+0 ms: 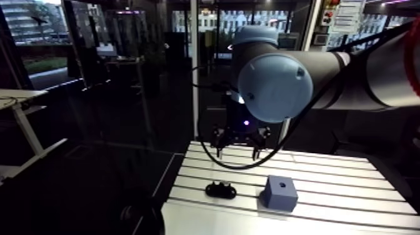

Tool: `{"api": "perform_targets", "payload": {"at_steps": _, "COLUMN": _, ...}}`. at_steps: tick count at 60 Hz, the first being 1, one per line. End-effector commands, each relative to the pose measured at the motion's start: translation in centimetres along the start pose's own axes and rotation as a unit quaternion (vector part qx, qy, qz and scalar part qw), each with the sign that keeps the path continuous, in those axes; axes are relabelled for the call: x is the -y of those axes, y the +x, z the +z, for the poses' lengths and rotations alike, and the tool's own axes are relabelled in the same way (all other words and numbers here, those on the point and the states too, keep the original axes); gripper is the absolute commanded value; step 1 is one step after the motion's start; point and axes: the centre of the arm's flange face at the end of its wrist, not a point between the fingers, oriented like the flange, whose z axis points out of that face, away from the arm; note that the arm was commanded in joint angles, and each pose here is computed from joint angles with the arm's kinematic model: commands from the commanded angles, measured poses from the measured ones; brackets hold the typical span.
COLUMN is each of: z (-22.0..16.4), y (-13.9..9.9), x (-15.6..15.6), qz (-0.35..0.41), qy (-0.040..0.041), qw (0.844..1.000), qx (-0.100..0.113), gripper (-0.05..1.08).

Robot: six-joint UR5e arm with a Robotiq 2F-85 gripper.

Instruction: Pick up the M10 bolt and insert it into the hex recess until seated.

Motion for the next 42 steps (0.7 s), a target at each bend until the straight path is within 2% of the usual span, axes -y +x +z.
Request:
{"api": "perform_targets", "payload": {"at_steps": 1, "z": 1.2, "y": -0.4, "x": 1.0, "qz": -0.008, "qy": 0.0002, "qw": 1.000, "qx": 0.008, "gripper": 0.01}}
{"api": "perform_targets", "payload": {"at_steps": 4, "z": 1.8, "y": -0.5, "x": 1.2, "qz": -0.011, "qy": -0.0014, "qw": 1.000, "qx": 0.015, "gripper": 0.01}}
{"api": "perform_targets", "payload": {"at_steps": 18, "z": 3.0, "y": -0.3, "x": 1.4, "qz": -0.012, "qy": -0.0017, "qw": 1.000, "qx": 0.019, "gripper": 0.02}}
{"api": "perform_targets", "payload": {"at_steps": 42, "z": 5.4, "y": 0.6, "x": 1.5, "qz": -0.005, "qy": -0.0031, "qw": 0.999, "qx": 0.032, "gripper": 0.16}}
